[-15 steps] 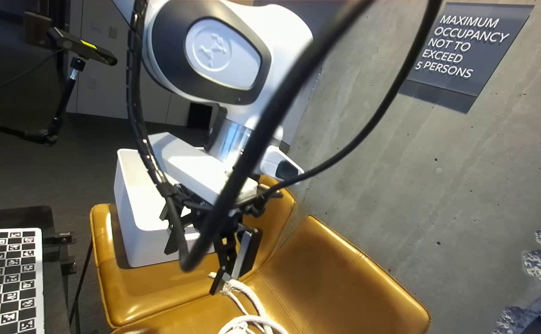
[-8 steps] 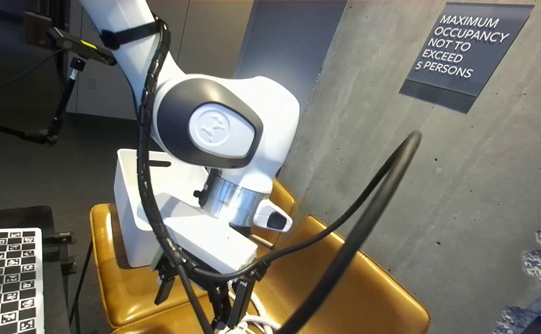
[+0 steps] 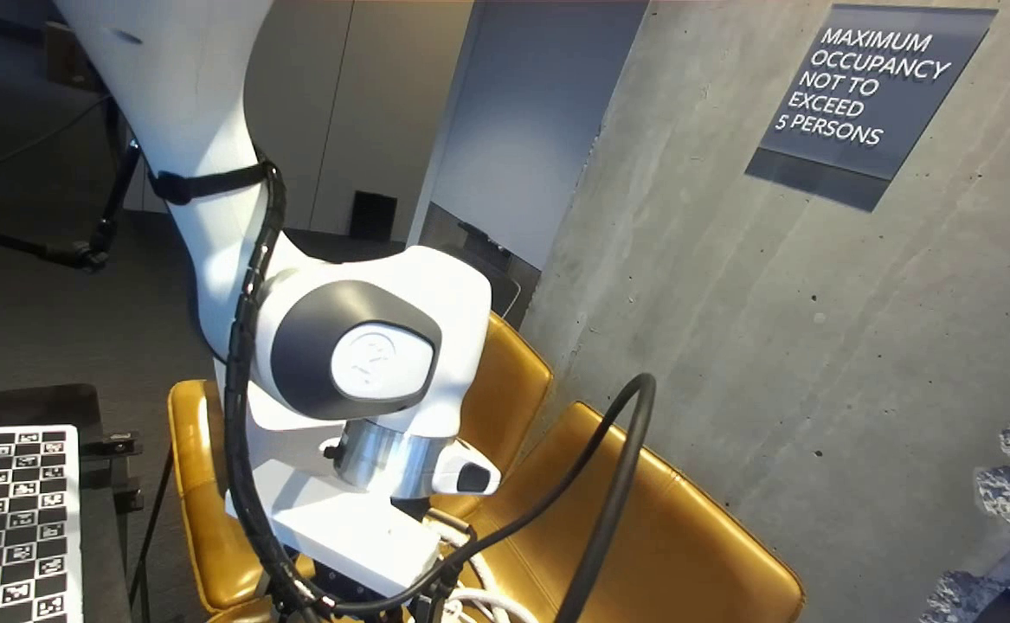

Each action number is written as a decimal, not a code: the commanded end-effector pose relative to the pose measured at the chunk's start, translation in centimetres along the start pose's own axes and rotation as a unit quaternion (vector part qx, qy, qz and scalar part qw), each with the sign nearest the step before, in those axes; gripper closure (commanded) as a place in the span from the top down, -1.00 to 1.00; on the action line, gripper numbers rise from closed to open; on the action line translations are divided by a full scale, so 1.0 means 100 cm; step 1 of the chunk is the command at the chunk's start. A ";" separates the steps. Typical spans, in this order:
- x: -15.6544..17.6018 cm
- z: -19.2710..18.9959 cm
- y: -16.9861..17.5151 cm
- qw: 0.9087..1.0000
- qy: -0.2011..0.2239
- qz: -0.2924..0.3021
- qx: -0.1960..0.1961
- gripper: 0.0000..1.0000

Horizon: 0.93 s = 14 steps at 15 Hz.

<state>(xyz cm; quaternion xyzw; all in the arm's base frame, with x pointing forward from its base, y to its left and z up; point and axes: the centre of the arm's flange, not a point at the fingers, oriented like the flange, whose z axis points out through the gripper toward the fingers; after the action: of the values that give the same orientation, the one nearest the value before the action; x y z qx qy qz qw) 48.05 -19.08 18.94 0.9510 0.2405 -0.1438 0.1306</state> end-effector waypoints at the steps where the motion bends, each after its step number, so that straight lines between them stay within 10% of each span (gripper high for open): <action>1: 0.013 0.026 0.008 1.000 -0.006 0.004 -0.024 1.00; 14: 0.050 0.083 0.009 1.000 -0.021 -0.022 -0.010 1.00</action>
<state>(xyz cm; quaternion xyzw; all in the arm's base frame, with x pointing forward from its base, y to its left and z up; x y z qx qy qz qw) 50.26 -20.45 11.30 0.9434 0.2472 -0.1686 0.1428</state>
